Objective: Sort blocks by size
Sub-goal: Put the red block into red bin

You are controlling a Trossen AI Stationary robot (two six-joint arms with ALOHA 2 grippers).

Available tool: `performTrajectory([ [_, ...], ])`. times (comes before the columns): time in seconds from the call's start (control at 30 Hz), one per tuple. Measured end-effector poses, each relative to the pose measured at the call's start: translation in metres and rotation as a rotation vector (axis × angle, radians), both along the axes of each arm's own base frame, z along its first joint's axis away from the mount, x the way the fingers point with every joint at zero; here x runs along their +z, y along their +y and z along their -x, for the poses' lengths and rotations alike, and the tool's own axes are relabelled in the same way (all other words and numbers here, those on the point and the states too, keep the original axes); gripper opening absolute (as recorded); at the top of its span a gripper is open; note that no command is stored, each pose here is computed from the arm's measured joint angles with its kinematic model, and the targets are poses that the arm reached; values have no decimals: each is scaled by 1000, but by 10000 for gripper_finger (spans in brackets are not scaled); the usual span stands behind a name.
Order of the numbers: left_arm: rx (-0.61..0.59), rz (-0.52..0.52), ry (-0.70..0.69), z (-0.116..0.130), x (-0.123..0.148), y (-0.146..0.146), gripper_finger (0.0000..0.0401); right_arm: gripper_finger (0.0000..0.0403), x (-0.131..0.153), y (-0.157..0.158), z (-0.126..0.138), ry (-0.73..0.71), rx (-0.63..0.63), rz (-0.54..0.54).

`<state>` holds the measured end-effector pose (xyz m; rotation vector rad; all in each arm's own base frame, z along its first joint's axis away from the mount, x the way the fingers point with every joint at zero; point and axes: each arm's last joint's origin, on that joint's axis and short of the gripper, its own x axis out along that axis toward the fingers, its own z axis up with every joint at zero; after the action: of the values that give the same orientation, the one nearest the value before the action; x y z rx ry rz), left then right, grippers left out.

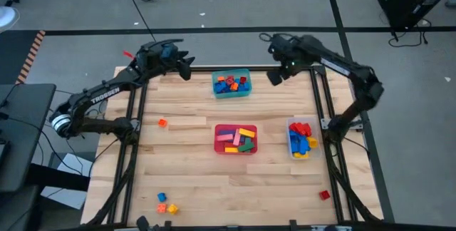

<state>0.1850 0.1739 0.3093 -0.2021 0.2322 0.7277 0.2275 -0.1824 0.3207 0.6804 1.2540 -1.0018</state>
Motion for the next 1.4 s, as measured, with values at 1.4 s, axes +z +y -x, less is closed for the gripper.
performTrajectory([
  [1.4,-381,131,172,21,12,-127,202,74,-151,219,-164,9,810,-202],
])
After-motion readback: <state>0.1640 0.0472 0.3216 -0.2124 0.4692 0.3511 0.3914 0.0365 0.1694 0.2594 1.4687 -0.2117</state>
